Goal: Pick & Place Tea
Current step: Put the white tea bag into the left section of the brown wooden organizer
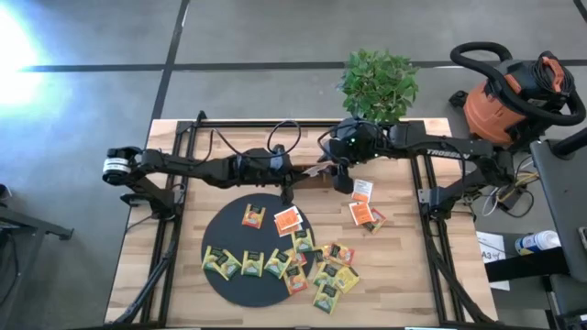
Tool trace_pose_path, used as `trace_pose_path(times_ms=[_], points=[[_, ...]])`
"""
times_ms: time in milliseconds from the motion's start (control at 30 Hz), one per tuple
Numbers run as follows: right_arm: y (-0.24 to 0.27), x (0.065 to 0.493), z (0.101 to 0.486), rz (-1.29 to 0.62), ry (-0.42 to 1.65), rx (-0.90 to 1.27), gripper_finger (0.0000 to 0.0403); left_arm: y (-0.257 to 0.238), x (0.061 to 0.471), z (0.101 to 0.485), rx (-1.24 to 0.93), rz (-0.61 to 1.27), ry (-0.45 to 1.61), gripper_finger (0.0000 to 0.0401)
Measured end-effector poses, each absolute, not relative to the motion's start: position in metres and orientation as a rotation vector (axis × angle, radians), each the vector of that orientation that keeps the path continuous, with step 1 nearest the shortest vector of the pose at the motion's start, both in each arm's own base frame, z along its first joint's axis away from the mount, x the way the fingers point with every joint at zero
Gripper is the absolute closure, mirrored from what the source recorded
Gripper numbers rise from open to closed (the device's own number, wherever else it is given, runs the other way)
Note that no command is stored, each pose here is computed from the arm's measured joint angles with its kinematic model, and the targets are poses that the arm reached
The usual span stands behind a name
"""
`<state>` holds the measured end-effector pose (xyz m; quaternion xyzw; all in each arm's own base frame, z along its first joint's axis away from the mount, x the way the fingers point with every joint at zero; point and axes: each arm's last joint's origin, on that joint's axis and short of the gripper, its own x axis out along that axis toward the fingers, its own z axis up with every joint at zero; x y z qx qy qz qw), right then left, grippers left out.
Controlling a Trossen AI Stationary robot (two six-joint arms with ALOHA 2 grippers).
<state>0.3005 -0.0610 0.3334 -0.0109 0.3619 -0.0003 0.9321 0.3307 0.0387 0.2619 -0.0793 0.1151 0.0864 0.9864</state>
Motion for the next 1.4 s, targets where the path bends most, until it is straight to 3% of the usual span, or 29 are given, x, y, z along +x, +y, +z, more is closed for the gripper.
trace_pose_path(times_ms=[400,633,833,1133,1400], points=[[-0.062,0.311,0.320,0.012,0.780,0.003,0.0388,0.037,0.331,0.263,-0.200,0.181,0.220,0.0371],[-0.065,0.313,0.322,-0.037,0.755,0.059,0.0394,0.031,0.313,0.250,-0.246,0.415,0.444,0.0330],[-0.077,0.329,0.298,-0.093,0.828,0.133,0.0394,0.022,0.284,0.260,-0.178,0.703,0.460,0.0312],[-0.100,0.379,0.277,-0.075,0.976,0.102,0.0394,0.022,0.241,0.233,-0.422,0.791,0.403,0.0312],[-0.136,0.412,0.255,-0.045,1.184,0.097,0.0394,0.017,0.217,0.212,-0.657,0.732,0.255,0.0311]])
